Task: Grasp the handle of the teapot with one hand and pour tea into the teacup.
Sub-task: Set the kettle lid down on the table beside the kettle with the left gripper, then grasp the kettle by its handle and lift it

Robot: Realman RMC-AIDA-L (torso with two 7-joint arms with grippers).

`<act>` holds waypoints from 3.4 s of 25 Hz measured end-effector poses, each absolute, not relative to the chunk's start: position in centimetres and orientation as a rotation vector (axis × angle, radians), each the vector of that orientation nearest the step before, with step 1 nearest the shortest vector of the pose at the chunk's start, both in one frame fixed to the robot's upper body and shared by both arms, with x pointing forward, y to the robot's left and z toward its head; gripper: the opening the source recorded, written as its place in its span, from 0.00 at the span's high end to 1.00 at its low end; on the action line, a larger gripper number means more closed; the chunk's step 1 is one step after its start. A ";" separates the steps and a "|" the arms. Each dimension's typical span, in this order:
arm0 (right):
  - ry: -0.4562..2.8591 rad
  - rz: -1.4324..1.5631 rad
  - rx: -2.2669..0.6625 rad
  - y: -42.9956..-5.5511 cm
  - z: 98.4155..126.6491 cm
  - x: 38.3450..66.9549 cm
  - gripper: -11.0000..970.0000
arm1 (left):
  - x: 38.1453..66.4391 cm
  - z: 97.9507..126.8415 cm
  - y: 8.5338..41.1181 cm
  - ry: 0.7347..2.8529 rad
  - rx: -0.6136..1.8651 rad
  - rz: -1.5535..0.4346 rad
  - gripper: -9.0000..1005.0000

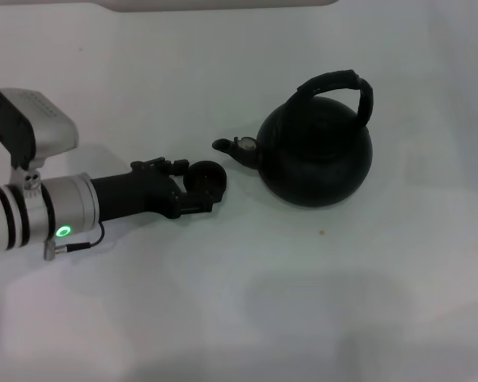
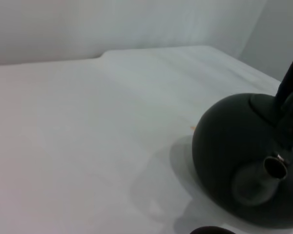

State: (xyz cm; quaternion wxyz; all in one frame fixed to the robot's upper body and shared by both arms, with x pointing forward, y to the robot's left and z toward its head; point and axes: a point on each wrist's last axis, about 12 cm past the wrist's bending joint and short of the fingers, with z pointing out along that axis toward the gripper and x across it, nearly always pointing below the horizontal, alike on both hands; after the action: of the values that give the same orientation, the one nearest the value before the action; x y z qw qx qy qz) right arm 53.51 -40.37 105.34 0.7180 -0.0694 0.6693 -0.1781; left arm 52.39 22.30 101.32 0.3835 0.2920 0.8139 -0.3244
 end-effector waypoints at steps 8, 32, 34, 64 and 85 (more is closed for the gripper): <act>1.477 -0.398 -0.156 -40.5 105.5 53.6 0.13 | 52.6 101.8 22.7 2.048 0.745 -0.796 0.12; 1.476 -0.402 -0.153 -40.6 105.5 53.6 0.13 | 51.9 103.8 23.2 1.949 0.726 -0.770 0.12; 1.476 -0.402 -0.153 -40.6 105.5 53.6 0.13 | 51.8 104.1 23.3 1.933 0.726 -0.765 0.12; 1.724 -0.146 -0.228 -43.2 107.4 52.4 0.13 | 49.7 105.5 35.2 1.681 0.344 -0.220 0.12; 1.935 0.501 -0.571 -39.2 110.8 50.1 0.13 | 51.7 104.4 34.1 1.688 0.316 -0.280 0.12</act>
State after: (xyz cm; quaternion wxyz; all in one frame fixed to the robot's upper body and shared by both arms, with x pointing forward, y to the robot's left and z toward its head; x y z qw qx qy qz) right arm 50.07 -39.16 110.83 0.5068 -0.2370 0.8024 0.2078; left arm 51.70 34.13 104.36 0.6447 0.1387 0.7416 -0.1231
